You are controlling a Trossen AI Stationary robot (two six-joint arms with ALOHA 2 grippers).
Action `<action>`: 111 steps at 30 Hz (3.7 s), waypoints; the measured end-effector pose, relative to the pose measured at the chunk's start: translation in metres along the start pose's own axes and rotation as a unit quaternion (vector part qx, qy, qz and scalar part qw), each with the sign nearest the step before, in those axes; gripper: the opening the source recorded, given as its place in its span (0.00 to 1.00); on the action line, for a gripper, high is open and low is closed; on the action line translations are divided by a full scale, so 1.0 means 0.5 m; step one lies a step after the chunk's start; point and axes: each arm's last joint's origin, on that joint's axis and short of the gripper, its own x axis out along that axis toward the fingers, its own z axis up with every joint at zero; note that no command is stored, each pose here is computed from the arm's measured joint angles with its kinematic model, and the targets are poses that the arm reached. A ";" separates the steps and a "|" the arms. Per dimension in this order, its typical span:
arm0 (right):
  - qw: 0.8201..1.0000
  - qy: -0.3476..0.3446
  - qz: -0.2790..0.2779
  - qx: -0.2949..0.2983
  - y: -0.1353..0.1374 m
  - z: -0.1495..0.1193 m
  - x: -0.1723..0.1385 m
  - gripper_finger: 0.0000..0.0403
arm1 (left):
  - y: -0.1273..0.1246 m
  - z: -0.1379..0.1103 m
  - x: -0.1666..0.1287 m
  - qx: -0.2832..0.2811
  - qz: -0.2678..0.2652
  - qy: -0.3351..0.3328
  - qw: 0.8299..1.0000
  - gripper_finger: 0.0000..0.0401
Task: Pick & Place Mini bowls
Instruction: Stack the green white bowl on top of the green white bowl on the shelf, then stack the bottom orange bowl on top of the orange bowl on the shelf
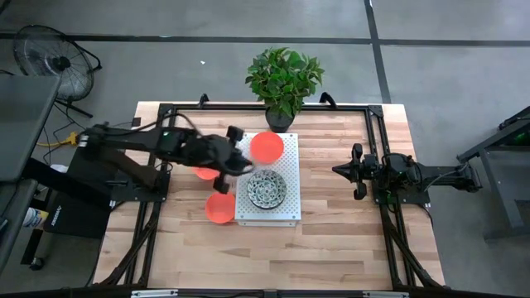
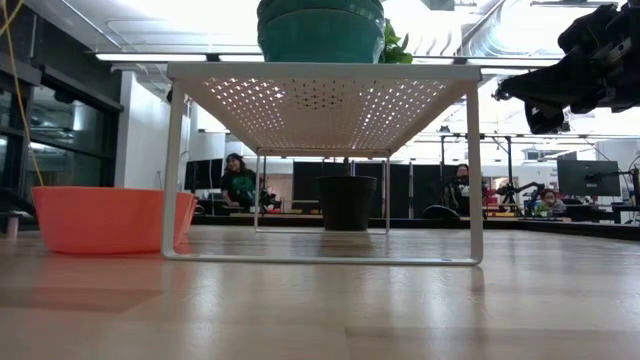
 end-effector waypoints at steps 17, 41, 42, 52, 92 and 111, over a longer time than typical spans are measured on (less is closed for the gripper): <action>1.000 0.003 0.000 0.000 0.000 -0.001 0.001 0.00 | -0.088 -0.122 0.091 0.063 -0.010 -0.216 0.974 0.00; 1.000 0.002 0.000 0.000 0.000 -0.001 0.001 0.00 | -0.038 -0.169 0.171 0.065 -0.090 -0.248 0.962 0.00; 1.000 0.002 0.000 0.000 0.000 -0.001 0.001 0.00 | -0.038 -0.169 0.171 0.065 -0.090 -0.248 0.962 0.00; 1.000 0.002 0.000 0.000 0.000 -0.001 0.001 0.00 | -0.033 -0.175 0.113 0.069 -0.089 -0.246 0.963 0.00; 1.000 0.003 0.000 0.000 0.000 -0.001 0.001 0.00 | -0.237 -0.307 0.052 0.093 -0.332 0.032 0.938 0.11; 1.000 0.003 0.000 0.000 0.000 -0.001 0.001 0.00 | -0.351 -0.292 0.146 0.214 -0.316 0.116 0.917 0.39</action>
